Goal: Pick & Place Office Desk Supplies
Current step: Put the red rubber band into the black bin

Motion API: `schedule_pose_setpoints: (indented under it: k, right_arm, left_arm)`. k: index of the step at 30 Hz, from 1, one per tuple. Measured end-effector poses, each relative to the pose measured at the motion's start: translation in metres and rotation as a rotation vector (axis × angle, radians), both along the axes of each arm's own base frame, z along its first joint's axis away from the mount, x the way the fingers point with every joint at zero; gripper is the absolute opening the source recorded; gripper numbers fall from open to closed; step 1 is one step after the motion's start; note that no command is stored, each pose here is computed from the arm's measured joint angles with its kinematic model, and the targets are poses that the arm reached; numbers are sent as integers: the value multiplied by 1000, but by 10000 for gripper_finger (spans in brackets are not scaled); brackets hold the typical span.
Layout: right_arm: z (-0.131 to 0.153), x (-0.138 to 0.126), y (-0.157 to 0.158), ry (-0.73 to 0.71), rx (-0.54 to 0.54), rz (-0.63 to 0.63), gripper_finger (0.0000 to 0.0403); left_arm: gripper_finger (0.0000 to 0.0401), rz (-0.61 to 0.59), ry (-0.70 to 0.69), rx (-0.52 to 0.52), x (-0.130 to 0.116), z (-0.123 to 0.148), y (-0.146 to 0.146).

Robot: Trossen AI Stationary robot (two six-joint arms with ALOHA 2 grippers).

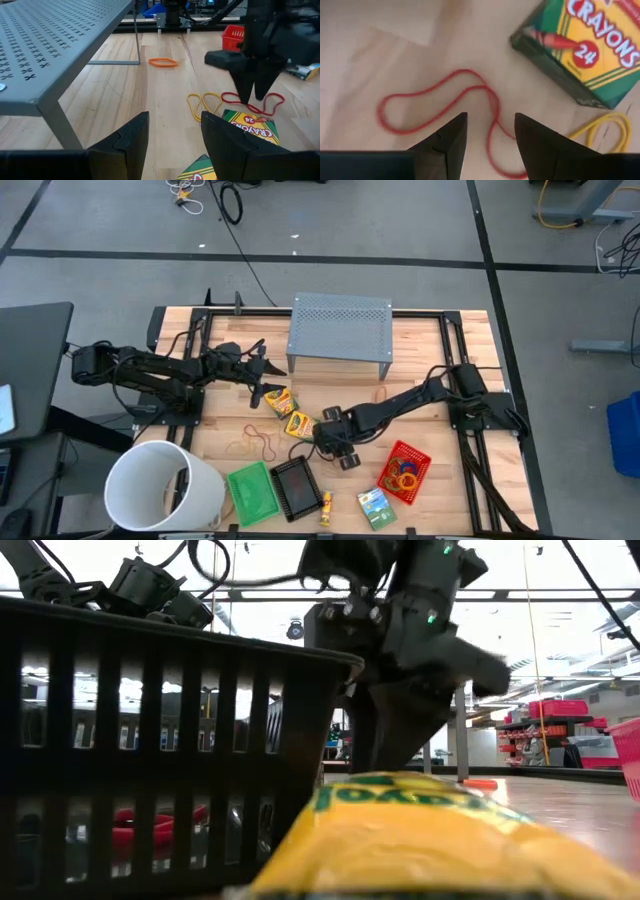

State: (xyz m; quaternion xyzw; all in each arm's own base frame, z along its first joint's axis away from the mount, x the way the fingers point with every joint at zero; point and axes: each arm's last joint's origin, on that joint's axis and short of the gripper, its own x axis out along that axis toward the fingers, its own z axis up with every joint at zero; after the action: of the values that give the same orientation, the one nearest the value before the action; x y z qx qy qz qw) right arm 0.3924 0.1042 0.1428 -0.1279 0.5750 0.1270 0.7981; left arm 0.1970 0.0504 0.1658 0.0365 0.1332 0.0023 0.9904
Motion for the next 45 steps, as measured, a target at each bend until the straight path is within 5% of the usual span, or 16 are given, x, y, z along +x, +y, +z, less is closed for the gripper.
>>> schedule_pose_setpoints:
  k: [9, 16, 25, 33, 45]
  right_arm:
    - [-13, 6, -8, 18, 11, 28, 157]
    - [-13, 5, -1, 1, -17, 80, 13]
    - [-2, -2, 16, -40, -48, 59, 2]
    - [54, -15, 29, -194, -10, 40, 1]
    - [106, -1, 36, -548, 252, 166, 0]
  left_arm:
    - [185, 1, 0, -3, 0, 0, 0]
    - [185, 1, 3, -4, 0, 0, 0]
    - [185, 2, 6, -8, 0, -1, 0]
    - [185, 2, 7, -9, 0, -1, 0]
    - [185, 2, 2, -8, 0, 0, 0]
